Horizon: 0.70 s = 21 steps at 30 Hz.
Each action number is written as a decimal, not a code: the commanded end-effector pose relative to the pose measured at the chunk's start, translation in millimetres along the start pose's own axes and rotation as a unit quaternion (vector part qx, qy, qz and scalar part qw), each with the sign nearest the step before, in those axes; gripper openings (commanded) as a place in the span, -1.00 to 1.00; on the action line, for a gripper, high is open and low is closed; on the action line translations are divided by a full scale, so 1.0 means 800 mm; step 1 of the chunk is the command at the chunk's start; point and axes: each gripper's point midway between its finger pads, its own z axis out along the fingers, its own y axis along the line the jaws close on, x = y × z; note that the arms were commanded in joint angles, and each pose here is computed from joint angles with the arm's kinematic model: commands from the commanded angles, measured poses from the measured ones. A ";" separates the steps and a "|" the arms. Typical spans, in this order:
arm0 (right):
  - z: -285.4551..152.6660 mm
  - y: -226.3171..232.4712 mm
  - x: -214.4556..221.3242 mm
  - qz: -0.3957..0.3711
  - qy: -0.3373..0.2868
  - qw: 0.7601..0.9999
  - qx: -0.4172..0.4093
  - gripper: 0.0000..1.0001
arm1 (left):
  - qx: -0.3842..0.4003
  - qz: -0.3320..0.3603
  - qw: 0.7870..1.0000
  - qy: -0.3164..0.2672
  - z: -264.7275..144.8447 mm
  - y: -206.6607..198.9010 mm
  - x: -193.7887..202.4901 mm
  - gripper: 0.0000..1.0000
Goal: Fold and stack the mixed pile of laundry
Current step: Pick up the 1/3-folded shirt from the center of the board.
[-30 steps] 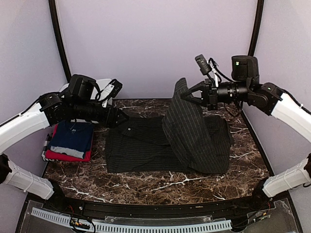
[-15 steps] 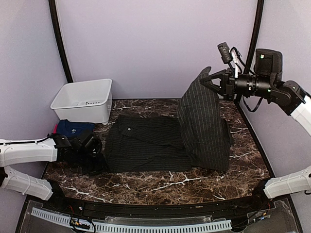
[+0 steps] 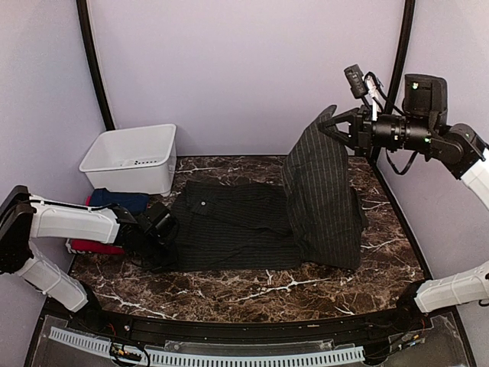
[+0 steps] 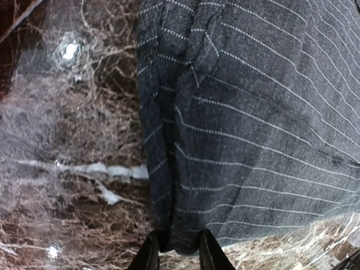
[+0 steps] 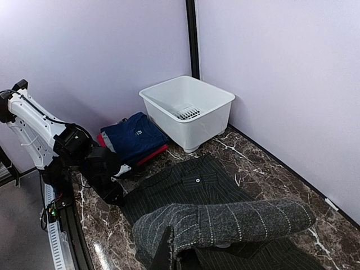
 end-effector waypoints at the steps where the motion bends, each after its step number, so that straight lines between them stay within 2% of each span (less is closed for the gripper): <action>1: -0.021 0.005 -0.033 -0.027 -0.034 0.999 0.007 -1.00 | -0.021 0.002 1.000 -0.004 0.007 0.002 -0.006 -0.63; 6: -0.027 0.007 -0.040 -0.031 -0.038 0.999 0.009 -1.00 | -0.029 0.000 1.000 -0.002 0.002 0.006 -0.005 -0.98; 7: -0.029 0.009 -0.043 -0.033 -0.041 0.999 0.008 -1.00 | -0.032 0.001 0.999 -0.002 -0.002 0.007 -0.005 -1.00; 11: -0.040 0.013 -0.055 -0.038 -0.052 0.998 0.010 -1.00 | -0.028 0.008 0.999 -0.016 -0.027 0.005 -0.011 -1.00; 14: -0.047 0.008 -0.064 -0.056 -0.057 0.996 0.028 -1.00 | -0.008 0.021 0.999 -0.028 -0.050 -0.016 -0.024 -1.00; 21: -0.035 -0.015 -0.076 -0.086 -0.058 0.993 0.062 -1.00 | 0.039 0.026 0.999 -0.007 -0.069 -0.050 -0.050 -1.00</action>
